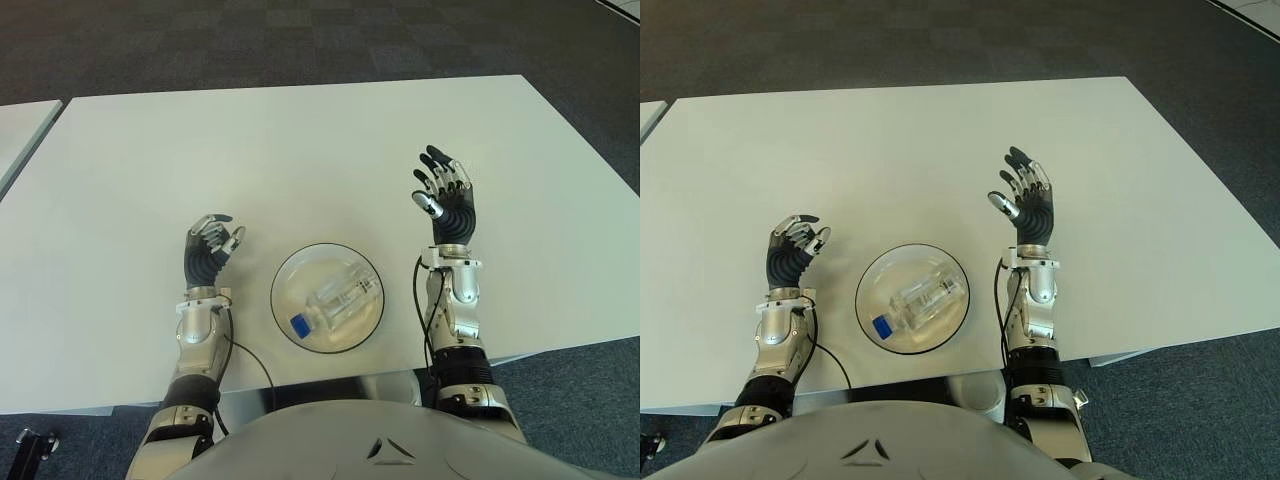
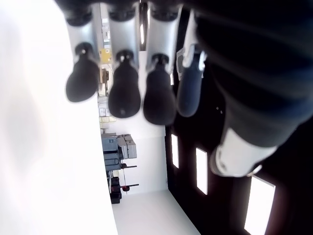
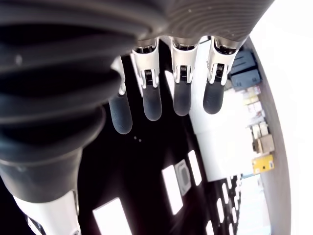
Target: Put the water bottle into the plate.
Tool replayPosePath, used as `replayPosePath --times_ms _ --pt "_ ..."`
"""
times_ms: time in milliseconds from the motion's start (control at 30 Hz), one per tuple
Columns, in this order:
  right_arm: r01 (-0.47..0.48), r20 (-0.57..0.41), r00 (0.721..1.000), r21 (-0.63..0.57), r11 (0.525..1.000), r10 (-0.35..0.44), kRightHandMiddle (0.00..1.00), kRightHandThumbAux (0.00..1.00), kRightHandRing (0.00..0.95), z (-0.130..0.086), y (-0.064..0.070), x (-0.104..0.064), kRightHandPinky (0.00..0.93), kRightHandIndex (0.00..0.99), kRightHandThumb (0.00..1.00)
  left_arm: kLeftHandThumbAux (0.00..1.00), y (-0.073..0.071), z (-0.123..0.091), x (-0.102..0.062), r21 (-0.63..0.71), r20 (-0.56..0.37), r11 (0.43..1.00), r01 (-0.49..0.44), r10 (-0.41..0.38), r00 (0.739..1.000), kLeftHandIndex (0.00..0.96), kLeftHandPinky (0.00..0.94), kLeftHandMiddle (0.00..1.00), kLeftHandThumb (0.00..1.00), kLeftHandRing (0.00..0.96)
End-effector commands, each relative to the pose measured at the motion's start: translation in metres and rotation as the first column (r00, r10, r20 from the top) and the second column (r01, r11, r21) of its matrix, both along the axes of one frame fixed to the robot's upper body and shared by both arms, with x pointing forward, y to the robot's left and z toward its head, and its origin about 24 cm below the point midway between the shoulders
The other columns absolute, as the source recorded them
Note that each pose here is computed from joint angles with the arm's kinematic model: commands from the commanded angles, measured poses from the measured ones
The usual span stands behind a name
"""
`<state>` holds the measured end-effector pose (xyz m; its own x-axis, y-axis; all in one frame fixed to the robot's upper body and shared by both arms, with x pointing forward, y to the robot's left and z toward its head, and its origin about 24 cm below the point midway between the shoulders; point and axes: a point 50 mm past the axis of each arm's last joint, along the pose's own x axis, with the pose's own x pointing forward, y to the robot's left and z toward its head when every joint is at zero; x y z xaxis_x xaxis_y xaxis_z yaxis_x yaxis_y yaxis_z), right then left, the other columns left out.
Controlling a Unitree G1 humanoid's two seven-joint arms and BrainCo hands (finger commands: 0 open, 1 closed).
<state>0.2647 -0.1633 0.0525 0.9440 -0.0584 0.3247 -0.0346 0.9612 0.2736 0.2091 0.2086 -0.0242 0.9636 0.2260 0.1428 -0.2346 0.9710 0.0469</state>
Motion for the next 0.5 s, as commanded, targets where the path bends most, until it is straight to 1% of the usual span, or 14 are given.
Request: replayPosePath --times_ms 33,167,367,400,433,467,500 --pt "-0.012 -0.088 0.996 0.002 1.000 0.012 0.225 0.778 0.217 -0.015 -0.004 -0.002 0.295 0.270 0.491 0.721 -0.001 -0.013 -0.012 -0.005 -0.066 1.000 -0.009 0.008 0.998 0.435 0.731 0.747 0.692 0.749" --pt "-0.028 -0.131 0.991 -0.012 1.000 0.026 0.250 0.758 0.243 -0.024 -0.008 -0.003 0.330 0.271 0.473 0.721 -0.001 -0.012 -0.013 -0.001 -0.066 1.000 -0.009 0.009 0.998 0.435 0.730 0.746 0.692 0.748" --pt "-0.049 -0.182 0.982 -0.037 0.998 0.041 0.305 0.783 0.312 -0.033 -0.013 -0.002 0.408 0.295 0.423 0.721 -0.001 -0.012 -0.013 -0.003 -0.068 1.000 -0.010 0.009 0.998 0.434 0.715 0.742 0.693 0.743" --pt "-0.051 -0.190 0.981 -0.041 0.998 0.043 0.339 0.803 0.369 -0.034 -0.014 -0.001 0.454 0.310 0.412 0.721 -0.001 -0.012 -0.013 -0.004 -0.068 1.000 -0.011 0.010 0.998 0.434 0.711 0.741 0.693 0.741" --pt "-0.053 -0.197 0.980 -0.054 0.997 0.042 0.360 0.817 0.406 -0.035 -0.015 -0.001 0.484 0.319 0.403 0.721 -0.001 -0.013 -0.013 -0.006 -0.068 1.000 -0.013 0.013 0.998 0.434 0.709 0.740 0.693 0.740" --pt "-0.055 -0.201 0.979 -0.064 0.996 0.041 0.412 0.800 0.450 -0.035 -0.015 0.000 0.523 0.338 0.461 0.721 -0.001 -0.013 -0.013 -0.007 -0.068 1.000 -0.015 0.014 0.998 0.434 0.713 0.741 0.693 0.741" --pt "-0.055 -0.202 0.979 -0.072 0.996 0.039 0.488 0.776 0.515 -0.036 -0.015 0.000 0.582 0.366 0.545 0.721 -0.001 -0.013 -0.013 -0.008 -0.069 1.000 -0.016 0.015 0.998 0.434 0.719 0.741 0.693 0.742"
